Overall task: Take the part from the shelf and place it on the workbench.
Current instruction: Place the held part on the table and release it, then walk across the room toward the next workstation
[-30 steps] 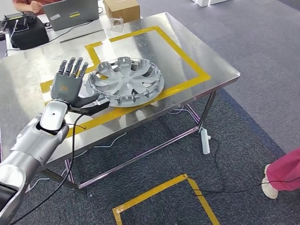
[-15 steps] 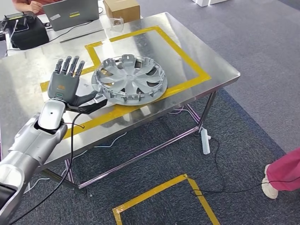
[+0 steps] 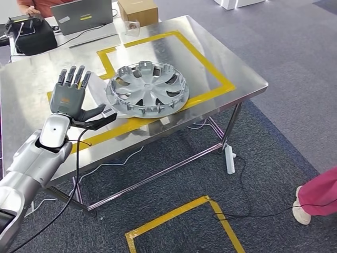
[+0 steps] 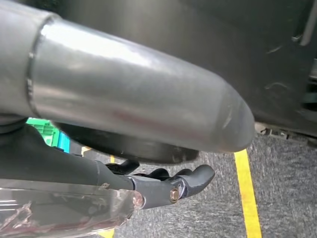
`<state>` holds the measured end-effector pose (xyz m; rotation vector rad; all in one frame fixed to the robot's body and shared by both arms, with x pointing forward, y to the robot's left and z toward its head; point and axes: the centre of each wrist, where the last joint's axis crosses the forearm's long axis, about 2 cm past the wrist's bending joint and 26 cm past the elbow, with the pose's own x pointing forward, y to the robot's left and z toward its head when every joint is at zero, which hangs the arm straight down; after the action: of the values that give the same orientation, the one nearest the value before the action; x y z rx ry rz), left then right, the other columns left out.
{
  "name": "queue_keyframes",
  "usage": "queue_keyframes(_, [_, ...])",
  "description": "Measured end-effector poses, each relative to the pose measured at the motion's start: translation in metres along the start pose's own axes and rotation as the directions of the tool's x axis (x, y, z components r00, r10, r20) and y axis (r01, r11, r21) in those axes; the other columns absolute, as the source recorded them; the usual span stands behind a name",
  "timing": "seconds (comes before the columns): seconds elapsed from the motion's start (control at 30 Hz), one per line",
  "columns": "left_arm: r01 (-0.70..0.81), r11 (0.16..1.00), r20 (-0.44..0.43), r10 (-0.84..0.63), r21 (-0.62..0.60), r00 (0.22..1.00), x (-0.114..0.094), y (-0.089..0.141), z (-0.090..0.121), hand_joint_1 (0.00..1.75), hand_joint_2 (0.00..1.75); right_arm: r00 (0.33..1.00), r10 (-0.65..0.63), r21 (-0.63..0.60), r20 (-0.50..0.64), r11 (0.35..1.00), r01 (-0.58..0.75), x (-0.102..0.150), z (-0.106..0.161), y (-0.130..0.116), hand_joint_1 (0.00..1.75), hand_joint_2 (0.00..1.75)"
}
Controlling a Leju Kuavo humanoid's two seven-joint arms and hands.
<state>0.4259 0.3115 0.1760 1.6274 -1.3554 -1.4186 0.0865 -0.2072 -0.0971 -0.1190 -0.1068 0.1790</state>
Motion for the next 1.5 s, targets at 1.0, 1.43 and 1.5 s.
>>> queue_keyframes(1.0, [-0.025,0.998,-0.059,0.022,-0.051,0.998,-0.009,-0.019,0.029,0.00,0.00,1.000,0.015,-0.014,-0.016,1.000,-0.015,-0.008,-0.005,-0.015,0.00,0.00])
queue_keyframes(1.43, [-0.018,0.997,-0.074,0.013,-0.072,0.997,-0.008,-0.023,0.040,0.00,0.00,1.000,0.025,-0.014,-0.018,1.000,-0.025,-0.009,-0.006,-0.021,0.00,0.00])
queue_keyframes(1.5, [-0.018,0.998,-0.074,0.013,-0.066,0.997,-0.007,-0.022,0.040,0.00,0.00,0.999,0.036,-0.015,-0.016,0.999,-0.036,-0.008,-0.006,-0.021,0.00,0.00])
